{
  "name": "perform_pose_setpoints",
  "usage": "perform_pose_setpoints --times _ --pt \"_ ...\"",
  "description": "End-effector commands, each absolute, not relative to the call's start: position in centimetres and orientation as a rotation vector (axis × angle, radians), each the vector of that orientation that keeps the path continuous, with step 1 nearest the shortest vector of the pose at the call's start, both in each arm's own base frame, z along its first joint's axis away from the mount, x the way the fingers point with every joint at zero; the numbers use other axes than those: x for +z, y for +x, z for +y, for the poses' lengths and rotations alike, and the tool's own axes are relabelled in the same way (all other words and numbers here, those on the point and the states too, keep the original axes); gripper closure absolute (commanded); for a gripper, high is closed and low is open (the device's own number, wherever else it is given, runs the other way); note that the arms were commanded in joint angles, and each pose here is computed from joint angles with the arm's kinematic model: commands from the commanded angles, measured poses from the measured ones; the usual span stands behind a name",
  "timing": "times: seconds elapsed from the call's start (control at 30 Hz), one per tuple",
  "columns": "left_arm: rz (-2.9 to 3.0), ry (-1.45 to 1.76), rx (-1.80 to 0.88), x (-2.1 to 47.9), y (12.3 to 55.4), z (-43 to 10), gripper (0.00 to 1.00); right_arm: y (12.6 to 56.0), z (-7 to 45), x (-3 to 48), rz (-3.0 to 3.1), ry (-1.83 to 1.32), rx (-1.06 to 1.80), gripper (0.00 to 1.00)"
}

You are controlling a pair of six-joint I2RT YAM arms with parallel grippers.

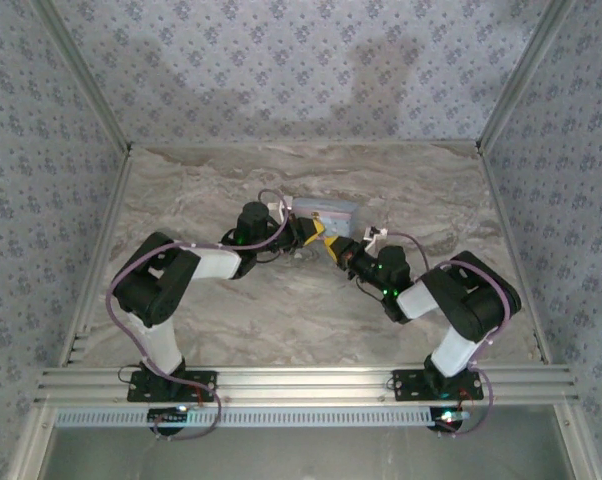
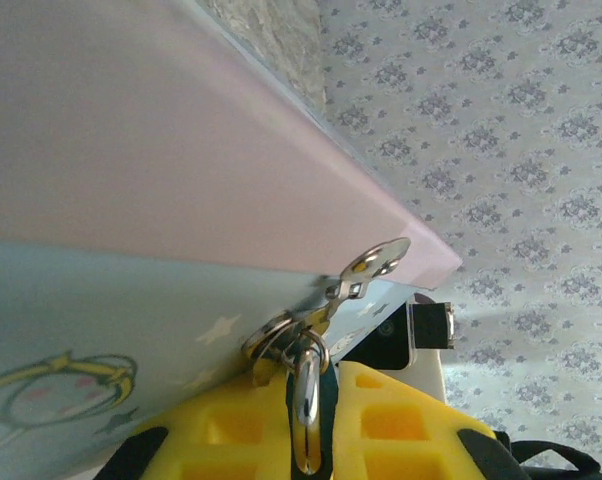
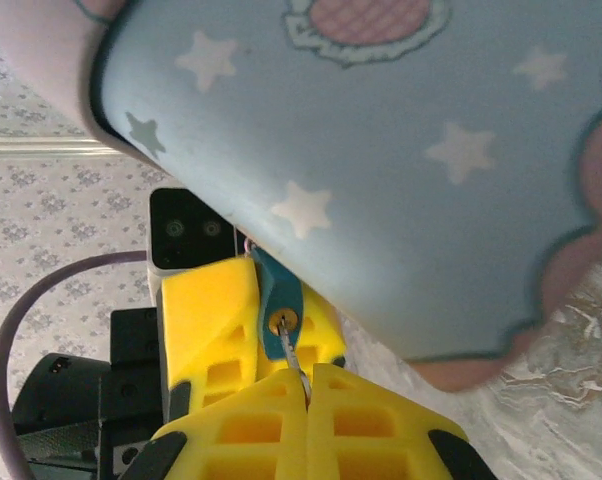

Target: Unlock the padlock with the key

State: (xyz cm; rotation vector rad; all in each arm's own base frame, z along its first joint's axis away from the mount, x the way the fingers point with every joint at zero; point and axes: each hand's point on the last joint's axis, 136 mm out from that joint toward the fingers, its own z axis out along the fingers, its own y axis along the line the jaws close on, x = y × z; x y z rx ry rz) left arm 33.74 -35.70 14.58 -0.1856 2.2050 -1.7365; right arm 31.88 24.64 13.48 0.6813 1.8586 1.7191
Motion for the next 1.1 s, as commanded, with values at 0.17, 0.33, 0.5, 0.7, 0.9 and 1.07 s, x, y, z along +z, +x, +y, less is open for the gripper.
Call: perform_pose_setpoints --times 0.17,0.33,0.5,0.7,0.9,1.07 --pt "2.155 0.077 -1.924 17.6 29.8 -38.2 1.00 33.2 24.5 14.1 1.819 0.652 1.714 1.00" --pt "2.162 0.078 -1.925 17.6 29.7 -38.2 1.00 33.2 24.6 13.9 1.860 0.558 1.621 1.00" --pt "2.165 0.098 -1.935 17.7 29.3 -38.4 1.00 33.6 24.7 14.6 1.885 0.512 1.576 1.00" --pt "2.169 0.107 -1.942 17.8 29.1 -38.6 1.00 34.6 25.1 17.0 1.769 0.549 1.752 1.00" --pt "2.171 0.111 -1.942 17.8 29.0 -38.6 1.00 34.8 26.1 17.8 1.763 0.583 1.848 1.00" --pt "2.173 0.107 -1.945 17.7 29.0 -38.6 1.00 34.5 26.1 18.3 1.782 0.502 1.792 1.00"
